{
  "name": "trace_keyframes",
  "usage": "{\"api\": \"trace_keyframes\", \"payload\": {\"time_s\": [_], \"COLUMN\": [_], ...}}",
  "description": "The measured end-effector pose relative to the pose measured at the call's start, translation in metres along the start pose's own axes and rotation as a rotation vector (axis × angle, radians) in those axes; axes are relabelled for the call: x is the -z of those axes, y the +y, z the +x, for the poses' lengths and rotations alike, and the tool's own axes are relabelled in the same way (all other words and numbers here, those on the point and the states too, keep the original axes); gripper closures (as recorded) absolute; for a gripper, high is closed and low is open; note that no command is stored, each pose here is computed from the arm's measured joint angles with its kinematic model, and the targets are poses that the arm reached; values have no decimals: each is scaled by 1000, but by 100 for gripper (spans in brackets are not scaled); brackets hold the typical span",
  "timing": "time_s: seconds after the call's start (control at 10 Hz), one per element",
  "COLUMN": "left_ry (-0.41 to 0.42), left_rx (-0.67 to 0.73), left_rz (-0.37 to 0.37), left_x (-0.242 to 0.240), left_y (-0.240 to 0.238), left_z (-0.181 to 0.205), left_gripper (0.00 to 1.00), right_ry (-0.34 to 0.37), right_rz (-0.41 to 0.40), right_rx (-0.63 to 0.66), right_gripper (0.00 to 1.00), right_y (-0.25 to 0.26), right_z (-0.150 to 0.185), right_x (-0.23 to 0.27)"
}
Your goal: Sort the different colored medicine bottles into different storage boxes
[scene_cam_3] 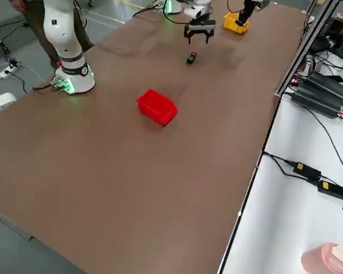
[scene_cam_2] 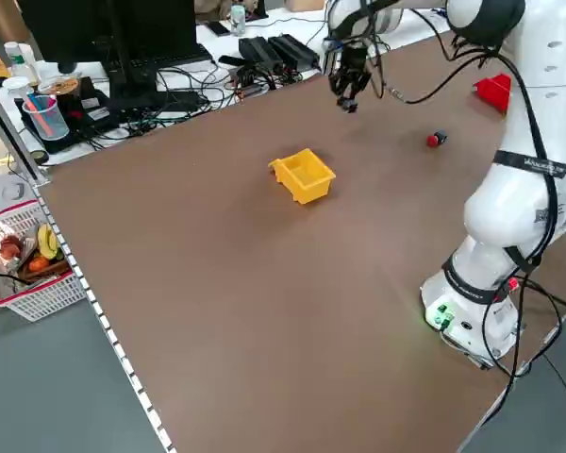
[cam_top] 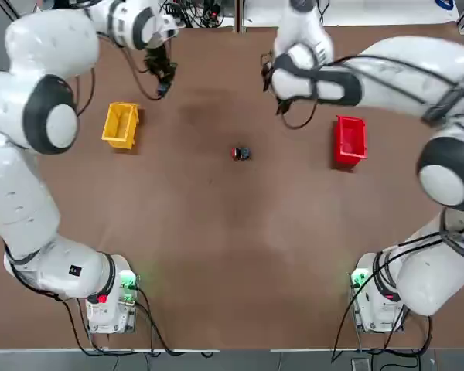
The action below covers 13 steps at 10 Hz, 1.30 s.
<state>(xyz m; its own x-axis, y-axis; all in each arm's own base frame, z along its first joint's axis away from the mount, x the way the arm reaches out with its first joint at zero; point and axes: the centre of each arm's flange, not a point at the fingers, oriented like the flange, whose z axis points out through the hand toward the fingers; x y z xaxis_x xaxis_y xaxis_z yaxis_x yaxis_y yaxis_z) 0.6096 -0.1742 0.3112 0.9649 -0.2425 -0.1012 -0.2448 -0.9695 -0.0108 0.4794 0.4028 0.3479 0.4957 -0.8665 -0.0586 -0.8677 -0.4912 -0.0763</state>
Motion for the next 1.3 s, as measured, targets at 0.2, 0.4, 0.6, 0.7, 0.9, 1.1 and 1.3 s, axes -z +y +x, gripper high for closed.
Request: {"api": "trace_keyframes", "payload": {"time_s": [0.2, 0.4, 0.6, 0.7, 0.9, 1.1, 1.3], "left_ry": [-53, -72, -43, -43, -41, -36, -16], "left_rx": [61, 106, 118, 105, 91, 65, 71], "left_rz": [1, -1, 23, 38, 50, 56, 59], "left_x": [-12, -17, -32, -42, -52, -52, -45], "left_y": [-70, -121, -143, -144, -146, -154, -163], "left_z": [-40, -75, -93, -97, -97, -98, -95], "left_gripper": [59, 59, 59, 59, 57, 33, 4], "right_ry": [55, 82, 99, 107, 106, 90, 95], "right_rz": [-31, -33, -38, -47, -60, -66, -72], "right_rx": [-58, -123, -147, -149, -150, -156, -155], "right_gripper": [0, 0, 0, 0, 0, 0, 0], "right_y": [-4, -15, -21, -18, -8, -3, -1], "right_z": [-35, -62, -82, -92, -119, -135, -137], "right_x": [-48, -76, -100, -111, -124, -125, -129]}}
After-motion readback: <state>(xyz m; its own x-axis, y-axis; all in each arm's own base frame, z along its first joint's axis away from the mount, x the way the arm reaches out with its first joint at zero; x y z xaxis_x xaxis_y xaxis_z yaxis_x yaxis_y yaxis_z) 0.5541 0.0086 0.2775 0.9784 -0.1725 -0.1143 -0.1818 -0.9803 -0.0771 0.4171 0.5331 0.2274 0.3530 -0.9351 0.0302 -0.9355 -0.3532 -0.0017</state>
